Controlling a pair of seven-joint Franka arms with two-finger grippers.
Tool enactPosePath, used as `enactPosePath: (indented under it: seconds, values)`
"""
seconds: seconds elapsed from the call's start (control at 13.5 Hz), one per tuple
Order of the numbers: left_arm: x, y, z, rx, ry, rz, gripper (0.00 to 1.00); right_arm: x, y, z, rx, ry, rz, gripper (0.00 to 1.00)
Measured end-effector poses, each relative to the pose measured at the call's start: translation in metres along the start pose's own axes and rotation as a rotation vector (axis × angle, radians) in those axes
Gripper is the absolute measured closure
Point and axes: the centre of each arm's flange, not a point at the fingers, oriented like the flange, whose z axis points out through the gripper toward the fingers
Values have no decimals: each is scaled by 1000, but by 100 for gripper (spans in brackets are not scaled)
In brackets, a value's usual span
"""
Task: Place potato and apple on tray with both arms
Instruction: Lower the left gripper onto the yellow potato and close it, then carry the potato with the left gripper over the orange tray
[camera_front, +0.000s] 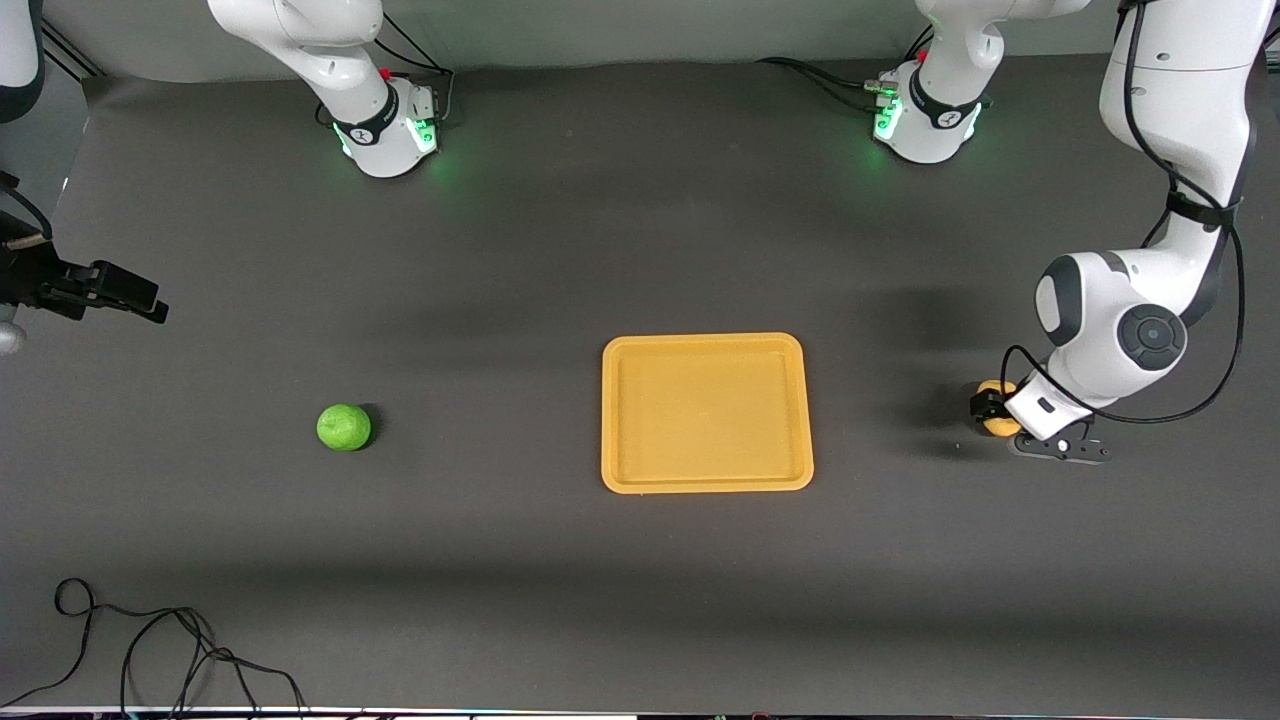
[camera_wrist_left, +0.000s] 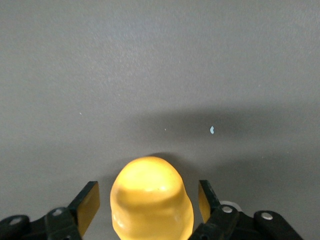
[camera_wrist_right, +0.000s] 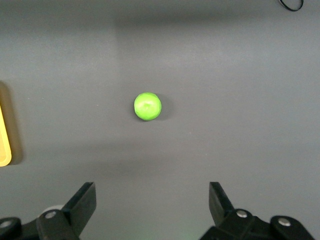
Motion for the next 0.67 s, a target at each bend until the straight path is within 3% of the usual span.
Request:
enactPosePath:
  seconds: [0.22,0.37,0.67]
  values:
    - [-12,2,8,-1,3,0,16,0,0,0,0,0,0,0]
    - [-17,2,7,1,11,1,30,0,0,0,0,0,0,0]
    - [-20,7,4,-4,11,-9,31,0,0,0,0,0,0,0]
